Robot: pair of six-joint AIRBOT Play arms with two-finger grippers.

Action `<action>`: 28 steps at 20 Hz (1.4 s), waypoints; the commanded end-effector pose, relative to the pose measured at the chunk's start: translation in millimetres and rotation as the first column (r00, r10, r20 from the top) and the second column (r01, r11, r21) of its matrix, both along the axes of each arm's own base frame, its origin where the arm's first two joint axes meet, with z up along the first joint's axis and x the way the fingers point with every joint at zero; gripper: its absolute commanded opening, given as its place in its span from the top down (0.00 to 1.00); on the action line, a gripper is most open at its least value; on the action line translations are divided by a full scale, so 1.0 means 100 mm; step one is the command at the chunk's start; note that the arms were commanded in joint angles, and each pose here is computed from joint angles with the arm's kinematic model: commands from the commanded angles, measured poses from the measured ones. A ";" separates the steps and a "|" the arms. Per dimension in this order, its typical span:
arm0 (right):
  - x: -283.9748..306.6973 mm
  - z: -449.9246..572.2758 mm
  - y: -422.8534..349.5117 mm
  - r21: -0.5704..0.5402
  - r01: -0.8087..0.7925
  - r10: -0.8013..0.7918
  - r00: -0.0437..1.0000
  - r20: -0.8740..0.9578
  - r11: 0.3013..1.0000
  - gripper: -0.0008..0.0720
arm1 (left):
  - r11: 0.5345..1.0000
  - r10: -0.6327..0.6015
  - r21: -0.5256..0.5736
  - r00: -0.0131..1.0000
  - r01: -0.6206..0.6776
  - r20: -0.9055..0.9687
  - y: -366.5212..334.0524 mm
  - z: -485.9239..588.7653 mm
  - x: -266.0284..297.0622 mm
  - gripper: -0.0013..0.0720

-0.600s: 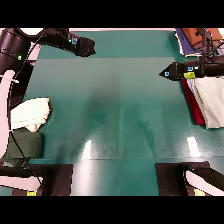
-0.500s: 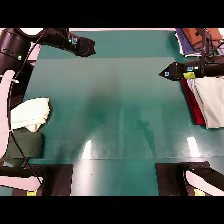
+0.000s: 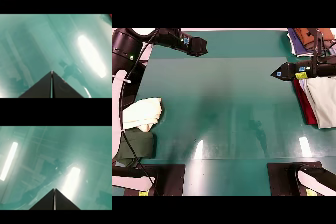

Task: Fold the shirts.

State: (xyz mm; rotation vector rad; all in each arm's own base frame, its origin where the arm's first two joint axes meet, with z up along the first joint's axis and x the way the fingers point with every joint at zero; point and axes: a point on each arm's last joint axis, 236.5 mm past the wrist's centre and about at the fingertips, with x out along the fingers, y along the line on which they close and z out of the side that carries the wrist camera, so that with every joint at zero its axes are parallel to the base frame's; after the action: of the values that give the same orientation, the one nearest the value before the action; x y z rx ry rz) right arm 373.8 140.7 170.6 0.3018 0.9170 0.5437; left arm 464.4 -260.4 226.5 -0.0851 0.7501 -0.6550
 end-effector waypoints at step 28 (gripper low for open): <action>-0.11 -0.04 0.04 0.001 -0.031 0.031 0.999 -0.039 1.000 0.96 | 0.641 0.704 0.615 0.672 -0.460 -0.231 3.91 -2.56 -1.27 0.15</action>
State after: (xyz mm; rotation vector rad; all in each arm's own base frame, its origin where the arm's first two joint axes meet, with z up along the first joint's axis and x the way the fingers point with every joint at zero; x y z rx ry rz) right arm 363.2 143.6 166.0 0.2981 0.9625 0.5655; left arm 333.2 119.4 -7.0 -0.0089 1.2776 0.2349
